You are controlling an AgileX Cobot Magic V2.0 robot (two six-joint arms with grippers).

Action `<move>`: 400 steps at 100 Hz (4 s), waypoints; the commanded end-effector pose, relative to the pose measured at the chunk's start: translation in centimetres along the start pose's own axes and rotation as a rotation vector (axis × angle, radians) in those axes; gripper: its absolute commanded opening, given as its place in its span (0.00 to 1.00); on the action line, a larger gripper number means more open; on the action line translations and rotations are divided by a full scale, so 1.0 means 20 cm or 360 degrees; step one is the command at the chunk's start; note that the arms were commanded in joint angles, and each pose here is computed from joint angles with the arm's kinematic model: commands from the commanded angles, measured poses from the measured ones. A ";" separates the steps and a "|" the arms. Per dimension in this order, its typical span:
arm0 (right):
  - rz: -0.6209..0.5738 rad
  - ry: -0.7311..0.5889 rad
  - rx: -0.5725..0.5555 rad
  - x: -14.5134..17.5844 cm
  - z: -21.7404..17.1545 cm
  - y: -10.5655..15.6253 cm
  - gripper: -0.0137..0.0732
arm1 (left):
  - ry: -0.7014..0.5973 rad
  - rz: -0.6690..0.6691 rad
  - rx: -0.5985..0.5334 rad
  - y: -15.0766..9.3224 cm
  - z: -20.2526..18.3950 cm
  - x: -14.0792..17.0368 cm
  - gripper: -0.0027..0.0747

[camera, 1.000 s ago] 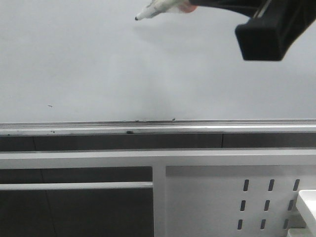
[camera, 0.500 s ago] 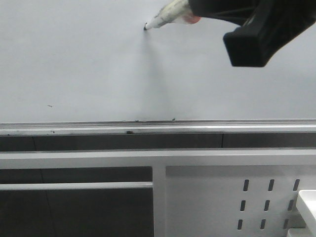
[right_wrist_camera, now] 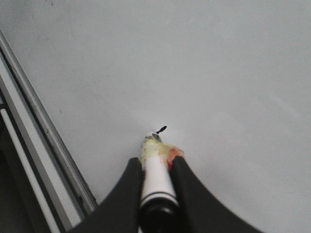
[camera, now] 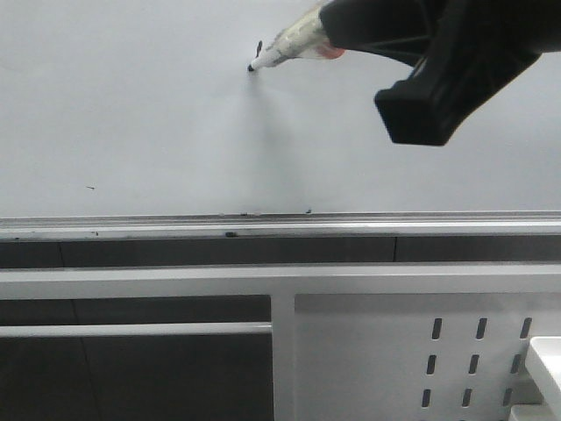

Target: Write number 1 on whiteboard

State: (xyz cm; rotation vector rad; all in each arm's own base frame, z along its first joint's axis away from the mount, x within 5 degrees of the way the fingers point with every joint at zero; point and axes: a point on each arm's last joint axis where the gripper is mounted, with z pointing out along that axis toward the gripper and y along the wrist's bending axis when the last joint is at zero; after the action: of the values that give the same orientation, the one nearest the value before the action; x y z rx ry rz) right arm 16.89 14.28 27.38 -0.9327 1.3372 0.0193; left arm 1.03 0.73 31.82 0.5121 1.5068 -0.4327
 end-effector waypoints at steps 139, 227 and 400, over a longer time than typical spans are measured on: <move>0.0269 0.0126 0.0336 0.07 0.09 -0.07 0.10 | -0.0153 -0.0007 0.0010 0.00 -0.01 -0.06 0.01; 0.0314 0.0116 -0.0140 -0.05 -0.02 0.07 0.07 | -0.0151 -0.0022 0.0020 0.00 -0.01 -0.06 0.01; 0.0347 0.0023 -0.1162 -0.78 0.01 0.09 0.07 | 0.0682 0.0342 0.0818 -0.27 0.58 -0.17 0.21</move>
State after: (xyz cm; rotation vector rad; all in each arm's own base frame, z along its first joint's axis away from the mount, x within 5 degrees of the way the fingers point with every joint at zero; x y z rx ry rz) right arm 11.67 23.29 37.05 -1.4825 1.5306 0.6839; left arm 7.12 -10.15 33.33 1.3015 1.7844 -0.5387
